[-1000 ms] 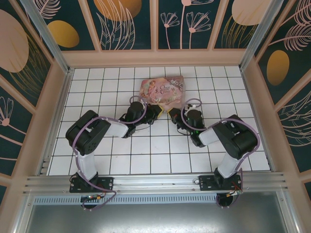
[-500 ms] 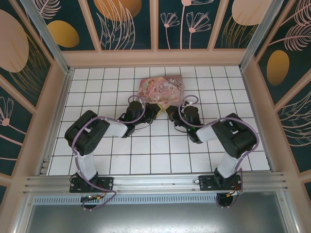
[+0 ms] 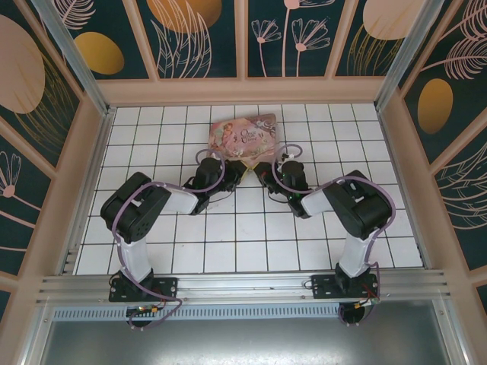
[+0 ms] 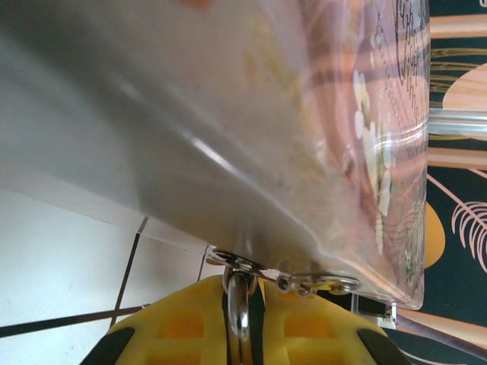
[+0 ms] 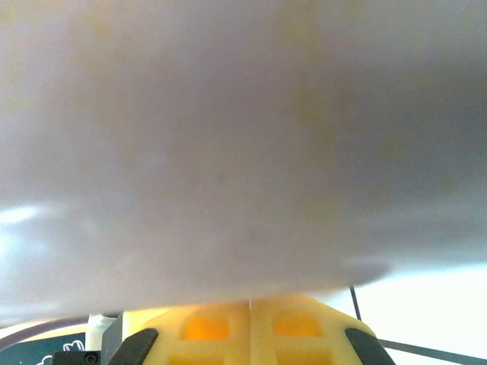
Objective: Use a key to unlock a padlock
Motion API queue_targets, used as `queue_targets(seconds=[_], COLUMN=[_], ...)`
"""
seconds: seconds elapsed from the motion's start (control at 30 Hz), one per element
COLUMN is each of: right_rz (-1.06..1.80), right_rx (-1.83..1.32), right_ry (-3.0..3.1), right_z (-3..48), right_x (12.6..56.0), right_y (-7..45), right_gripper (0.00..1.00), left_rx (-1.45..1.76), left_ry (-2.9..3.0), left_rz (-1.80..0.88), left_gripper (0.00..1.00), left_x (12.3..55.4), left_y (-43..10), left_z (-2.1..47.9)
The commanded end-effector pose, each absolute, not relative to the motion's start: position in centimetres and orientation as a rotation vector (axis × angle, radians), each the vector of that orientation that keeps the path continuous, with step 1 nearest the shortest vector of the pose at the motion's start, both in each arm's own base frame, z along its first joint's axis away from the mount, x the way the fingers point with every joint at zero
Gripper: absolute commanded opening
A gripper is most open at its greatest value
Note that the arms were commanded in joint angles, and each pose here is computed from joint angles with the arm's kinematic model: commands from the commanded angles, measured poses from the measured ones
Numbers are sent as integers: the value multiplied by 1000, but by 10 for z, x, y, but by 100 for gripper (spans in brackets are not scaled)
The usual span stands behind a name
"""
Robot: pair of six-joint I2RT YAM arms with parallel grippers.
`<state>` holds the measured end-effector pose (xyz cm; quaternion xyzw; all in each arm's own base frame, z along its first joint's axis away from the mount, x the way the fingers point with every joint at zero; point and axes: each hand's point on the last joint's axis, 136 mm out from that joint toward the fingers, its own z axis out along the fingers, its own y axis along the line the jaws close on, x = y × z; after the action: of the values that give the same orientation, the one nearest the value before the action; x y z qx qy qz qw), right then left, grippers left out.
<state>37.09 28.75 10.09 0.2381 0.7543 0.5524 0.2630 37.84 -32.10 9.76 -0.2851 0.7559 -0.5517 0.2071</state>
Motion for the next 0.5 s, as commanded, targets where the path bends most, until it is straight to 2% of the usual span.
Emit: queue_targets(seconds=[0.0,0.1,0.23,0.47], right_rz=[1828,1790,1704,1592], right_rx=[253,280,312,296], right_ry=[1957,1977,2022,2110], right_z=[171,164,152,137], right_x=[334,336,335,319], right_y=[346,335,315,292], right_gripper=[0,1,26,56], left_rx=[-592,-585,-565,-569], left_ry=[2191,2209,2243,2269], left_rz=[-1699,-1634,-1520,-1441], left_gripper=[0,0,0,0], left_x=[343,347,355,364], left_y=[-361,-359,-356,-353], left_z=[112,104,93,80])
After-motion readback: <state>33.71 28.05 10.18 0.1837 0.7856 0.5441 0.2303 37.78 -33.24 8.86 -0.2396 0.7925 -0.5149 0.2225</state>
